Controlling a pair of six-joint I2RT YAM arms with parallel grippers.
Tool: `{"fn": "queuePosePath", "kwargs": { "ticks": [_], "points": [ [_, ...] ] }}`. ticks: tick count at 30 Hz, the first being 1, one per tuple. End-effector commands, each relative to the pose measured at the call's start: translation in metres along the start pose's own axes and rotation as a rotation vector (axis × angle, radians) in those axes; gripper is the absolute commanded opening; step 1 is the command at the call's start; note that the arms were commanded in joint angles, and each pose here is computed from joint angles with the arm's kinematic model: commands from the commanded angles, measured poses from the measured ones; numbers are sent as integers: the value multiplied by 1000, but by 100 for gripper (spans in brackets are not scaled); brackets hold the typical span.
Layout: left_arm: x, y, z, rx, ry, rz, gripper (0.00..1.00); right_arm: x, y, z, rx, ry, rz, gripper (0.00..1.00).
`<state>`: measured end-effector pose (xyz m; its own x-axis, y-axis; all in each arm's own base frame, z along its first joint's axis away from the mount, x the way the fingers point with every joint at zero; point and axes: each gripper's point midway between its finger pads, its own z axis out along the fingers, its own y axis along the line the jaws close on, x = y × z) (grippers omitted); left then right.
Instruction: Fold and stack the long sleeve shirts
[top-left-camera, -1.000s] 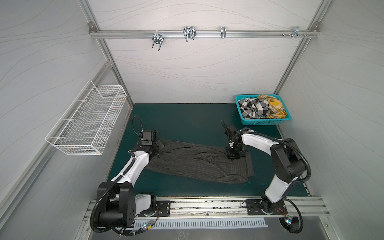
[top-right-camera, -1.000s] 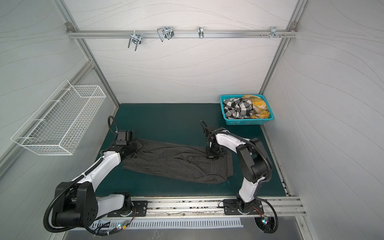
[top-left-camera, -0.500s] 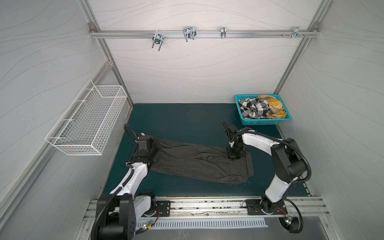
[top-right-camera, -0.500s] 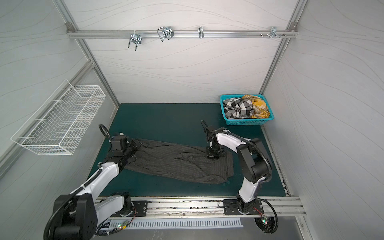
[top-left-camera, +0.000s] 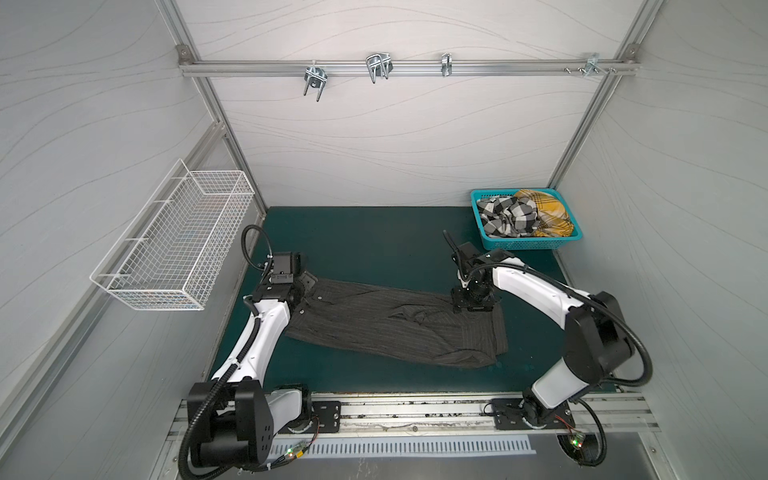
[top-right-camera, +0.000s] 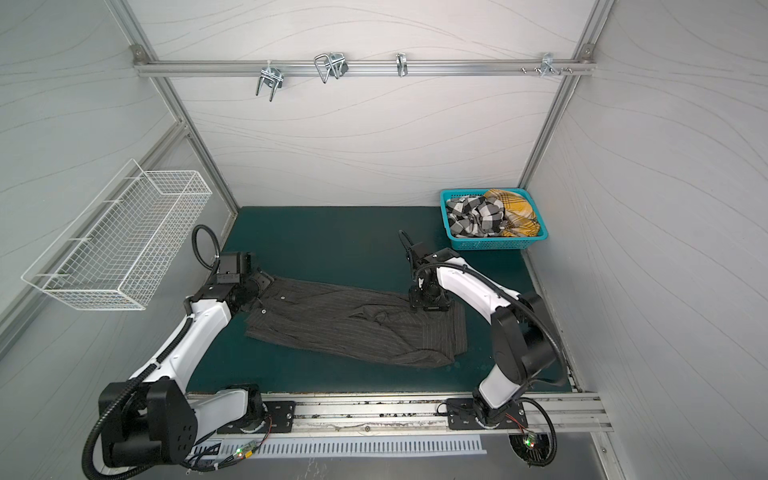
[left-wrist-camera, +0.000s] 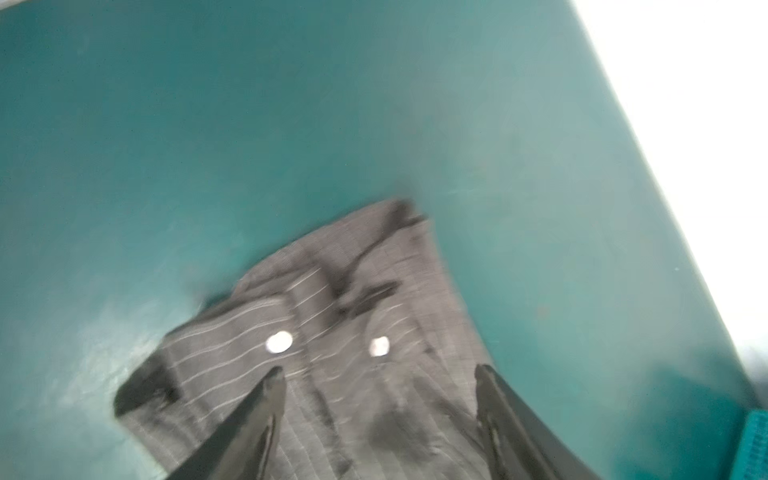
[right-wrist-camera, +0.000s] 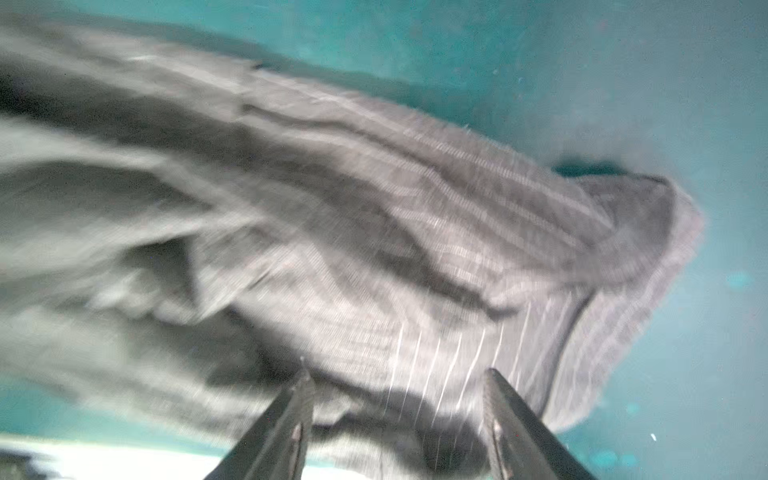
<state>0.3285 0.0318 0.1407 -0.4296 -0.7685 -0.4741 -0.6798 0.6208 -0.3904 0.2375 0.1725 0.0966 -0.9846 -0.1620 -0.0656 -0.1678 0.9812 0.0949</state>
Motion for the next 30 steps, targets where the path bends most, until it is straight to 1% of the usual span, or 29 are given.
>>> {"fn": "queuePosePath", "kwargs": {
  "ticks": [1, 3, 4, 6, 7, 8, 10, 14, 16, 17, 18, 20, 21, 25, 27, 28, 29, 30],
  "points": [
    [40, -15, 17, -28, 165, 107, 55, 45, -1, -4, 45, 110, 4, 61],
    [65, -32, 34, 19, 260, 134, 48, 66, 10, -1, 29, 146, -11, 55],
    [78, -38, 42, 23, 307, 143, 42, 78, 16, 2, 18, 169, -13, 54],
    [97, -35, 62, -12, 397, 130, 28, 97, 31, 8, -59, 225, 7, 53],
    [105, -29, 71, -50, 431, 122, 20, 105, 40, 12, -118, 255, 30, 53],
    [110, -25, 77, -74, 448, 116, 15, 110, 47, 16, -171, 276, 50, 53],
    [114, -12, 88, -134, 467, 101, 11, 116, 62, 27, -263, 324, 96, 53],
    [118, 18, 101, -236, 513, 48, 4, 109, 71, 48, -273, 376, 111, 49],
    [116, 40, 105, -290, 523, -3, 0, 100, 74, 65, -289, 402, 140, 44],
    [114, 46, 106, -289, 527, -22, 0, 94, 71, 73, -286, 413, 161, 41],
    [113, 47, 106, -270, 530, -42, 0, 84, 67, 81, -281, 423, 188, 36],
    [105, 59, 100, -329, 506, -35, 0, 50, 56, 88, -247, 382, 218, 35],
    [102, 63, 98, -344, 499, -24, 0, 26, 48, 89, -208, 343, 217, 34],
    [102, 67, 85, -345, 500, -22, 0, -80, 42, 87, -153, 221, 179, 34],
    [113, 65, 76, -314, 515, -31, 0, -118, 41, 78, -125, 171, 142, 34],
    [122, 61, 69, -293, 526, -17, 0, -134, 44, 66, -124, 139, 120, 35],
    [133, 53, 62, -260, 540, 11, 0, -142, 48, 54, -135, 114, 103, 37],
    [146, 42, 53, -220, 553, 64, 0, -146, 53, 38, -156, 80, 87, 40]
  ]
}}
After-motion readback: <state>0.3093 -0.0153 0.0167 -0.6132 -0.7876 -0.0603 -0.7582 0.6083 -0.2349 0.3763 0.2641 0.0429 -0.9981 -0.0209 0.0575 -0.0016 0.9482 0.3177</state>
